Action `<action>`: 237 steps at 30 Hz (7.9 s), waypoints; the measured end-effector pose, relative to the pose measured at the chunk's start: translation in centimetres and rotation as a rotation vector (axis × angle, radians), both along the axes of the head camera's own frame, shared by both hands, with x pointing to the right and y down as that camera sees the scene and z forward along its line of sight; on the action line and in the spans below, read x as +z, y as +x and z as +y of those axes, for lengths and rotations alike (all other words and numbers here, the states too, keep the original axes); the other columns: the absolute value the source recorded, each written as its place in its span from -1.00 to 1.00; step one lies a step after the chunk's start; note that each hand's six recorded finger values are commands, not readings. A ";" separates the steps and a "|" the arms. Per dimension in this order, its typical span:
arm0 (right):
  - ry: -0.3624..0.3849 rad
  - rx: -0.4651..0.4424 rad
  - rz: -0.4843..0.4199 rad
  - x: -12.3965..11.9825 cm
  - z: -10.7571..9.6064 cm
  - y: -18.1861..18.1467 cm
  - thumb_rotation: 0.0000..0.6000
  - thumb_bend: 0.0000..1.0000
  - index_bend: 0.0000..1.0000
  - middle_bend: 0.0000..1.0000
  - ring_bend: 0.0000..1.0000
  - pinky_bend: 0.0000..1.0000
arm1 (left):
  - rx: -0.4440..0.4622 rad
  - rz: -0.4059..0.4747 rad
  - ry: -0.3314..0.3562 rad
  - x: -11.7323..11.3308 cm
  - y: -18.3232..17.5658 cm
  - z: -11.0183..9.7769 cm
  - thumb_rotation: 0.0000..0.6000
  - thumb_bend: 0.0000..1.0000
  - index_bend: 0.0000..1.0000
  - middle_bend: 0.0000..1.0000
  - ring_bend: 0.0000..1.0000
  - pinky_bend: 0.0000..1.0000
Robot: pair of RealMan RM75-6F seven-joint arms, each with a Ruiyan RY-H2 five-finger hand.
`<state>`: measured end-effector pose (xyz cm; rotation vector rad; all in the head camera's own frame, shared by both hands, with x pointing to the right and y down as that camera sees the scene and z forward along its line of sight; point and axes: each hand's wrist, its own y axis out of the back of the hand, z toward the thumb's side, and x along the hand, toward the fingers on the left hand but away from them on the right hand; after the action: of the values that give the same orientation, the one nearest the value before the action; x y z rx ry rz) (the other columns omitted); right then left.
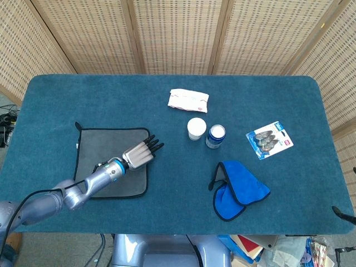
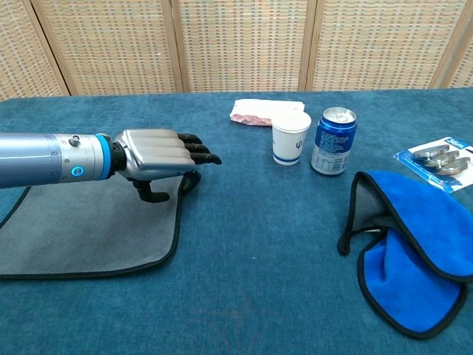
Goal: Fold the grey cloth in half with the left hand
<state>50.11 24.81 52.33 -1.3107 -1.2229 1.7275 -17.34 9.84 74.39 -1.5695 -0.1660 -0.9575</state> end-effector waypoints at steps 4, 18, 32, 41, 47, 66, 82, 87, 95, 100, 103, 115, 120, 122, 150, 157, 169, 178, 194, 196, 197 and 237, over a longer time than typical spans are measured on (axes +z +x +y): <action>-0.001 0.001 -0.002 0.0 0.0 0.0 1.00 -1.00 -1.00 -1.00 -1.00 -1.00 | 0.001 0.001 0.000 0.0 0.1 0.1 1.00 -0.13 0.00 -1.00 -1.00 -1.00; -0.004 0.000 -0.007 0.0 0.0 0.0 1.00 -1.00 -1.00 -1.00 -1.00 -1.00 | -0.011 0.003 0.004 0.2 -0.2 0.0 1.00 0.05 0.17 -1.00 -1.00 -1.00; -0.011 -0.004 -0.010 0.1 0.1 -0.1 1.00 -1.00 -1.00 -1.00 -1.00 -1.00 | -0.048 0.019 0.014 -0.4 -2.1 -0.5 1.00 0.06 0.18 -1.00 -1.00 -1.00; -0.014 -0.015 -0.015 0.1 0.3 -0.4 1.00 -1.00 -1.00 -1.00 -1.00 -1.00 | -0.081 0.008 0.034 -1.3 -6.7 -0.3 1.00 0.06 0.19 -1.00 -1.00 -1.00; -0.016 -0.023 -0.016 0.1 0.4 -0.8 1.00 -1.00 -1.00 -1.00 -1.00 -1.00 | -0.102 -0.003 0.052 -2.0 -9.8 -0.2 1.00 0.06 0.19 -1.00 -1.00 -1.00; -0.014 -0.041 -0.021 -0.1 0.6 -1.4 1.00 -1.00 -1.00 -1.00 -1.00 -1.00 | -0.181 -0.091 0.047 -1.6 -18.9 1.2 1.00 0.06 0.19 -1.00 -1.00 -1.00; -0.022 -0.051 -0.018 0.1 0.7 -1.8 1.00 -1.00 -1.00 -1.00 -1.00 -1.00 | -0.241 -0.143 0.052 -1.2 -23.8 1.5 1.00 0.06 0.19 -1.00 -1.00 -1.00; -0.022 -0.051 -0.018 0.1 0.8 -1.8 1.00 -1.00 -1.00 -1.00 -1.00 -1.00 | -0.244 -0.140 0.055 -1.2 -24.1 1.4 1.00 0.06 0.19 -1.00 -1.00 -1.00; -0.021 -0.052 -0.021 0.0 0.7 -1.8 1.00 -1.00 -1.00 -1.00 -1.00 -1.00 | -0.258 -0.140 0.048 -1.0 -24.3 1.6 1.00 0.06 0.19 -1.00 -1.00 -1.00; -0.020 -0.050 -0.022 0.0 0.7 -1.7 1.00 -1.00 -1.00 -1.00 -1.00 -1.00 | -0.243 -0.143 0.049 -0.9 -24.1 1.9 1.00 0.06 -0.36 -1.00 -1.00 -1.00; -0.018 -0.050 -0.023 -0.1 0.7 -1.7 1.00 -1.00 -1.00 -1.00 -1.00 -1.00 | -0.245 -0.144 0.050 -0.9 -24.2 1.8 1.00 0.02 -0.97 -1.00 -1.00 -1.00; -0.020 -0.054 -0.028 -0.1 0.8 -1.8 1.00 -1.00 -1.00 -1.00 -1.00 -1.00 | -0.270 -0.091 0.035 -3.0 -25.0 1.9 1.00 -0.38 -1.00 -1.00 -1.00 -1.00; -0.018 -0.055 -0.033 -0.2 0.8 -1.9 1.00 -1.00 -1.00 -1.00 -1.00 -1.00 | -0.302 0.024 0.023 -5.1 -23.8 1.9 1.00 -0.36 -0.94 -1.00 -1.00 -1.00; -0.018 -0.054 -0.034 -0.2 0.8 -1.9 1.00 -1.00 -1.00 -1.00 -1.00 -1.00 | -0.316 0.068 0.000 -5.8 -22.9 2.2 1.00 -0.36 -0.81 -1.00 -1.00 -1.00; -0.011 -0.018 -0.022 -0.3 0.8 -1.1 1.00 -1.00 -1.00 -1.00 -1.00 -1.00 | -0.254 -0.092 -0.132 -6.5 -15.2 3.2 1.00 -0.36 -0.41 -1.00 -1.00 -1.00; -0.016 -0.015 -0.016 -0.2 0.8 -1.2 1.00 -1.00 -1.00 -1.00 -1.00 -1.00 | -0.242 -0.151 -0.153 -5.9 -15.5 3.2 1.00 -0.36 -0.35 -1.00 -1.00 -1.00; -0.020 -0.016 -0.016 0.0 0.7 -1.2 1.00 -1.00 -1.00 -1.00 -1.00 -1.00 | -0.254 -0.154 -0.161 -4.4 -15.5 3.9 1.00 -0.36 -0.32 -1.00 -1.00 -1.00; -0.021 -0.012 -0.015 0.0 0.8 -1.0 1.00 -1.00 -1.00 -1.00 -1.00 -1.00 | -0.244 -0.139 -0.171 -3.7 -14.8 4.3 1.00 -0.36 -0.20 -1.00 -1.00 -1.00; -0.026 -0.014 -0.013 0.1 0.8 -1.1 1.00 -1.00 -1.00 -1.00 -1.00 -1.00 | -0.247 -0.135 -0.169 -3.4 -15.0 4.5 1.00 -0.36 0.01 -1.00 -1.00 -1.00; -0.027 -0.015 -0.013 0.2 0.8 -1.1 1.00 -1.00 -1.00 -1.00 -1.00 -1.00 | -0.248 -0.134 -0.170 -3.4 -15.0 4.5 1.00 -0.36 0.02 -1.00 -1.00 -1.00; -0.027 -0.015 -0.013 0.2 0.8 -1.1 1.00 -1.00 -1.00 -1.00 -1.00 -1.00 | -0.249 -0.134 -0.170 -3.4 -15.0 4.5 1.00 -0.36 0.02 -1.00 -1.00 -1.00; -0.034 -0.020 -0.012 0.4 0.8 -1.2 1.00 -1.00 -1.00 -1.00 -1.00 -1.00 | -0.296 -0.128 -0.172 -3.1 -16.7 4.3 1.00 0.12 0.27 -1.00 -1.00 -1.00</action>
<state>48.87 25.62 52.74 -1.3503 -1.1875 1.7363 -34.01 14.18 71.29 -1.7218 -0.1090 -1.3051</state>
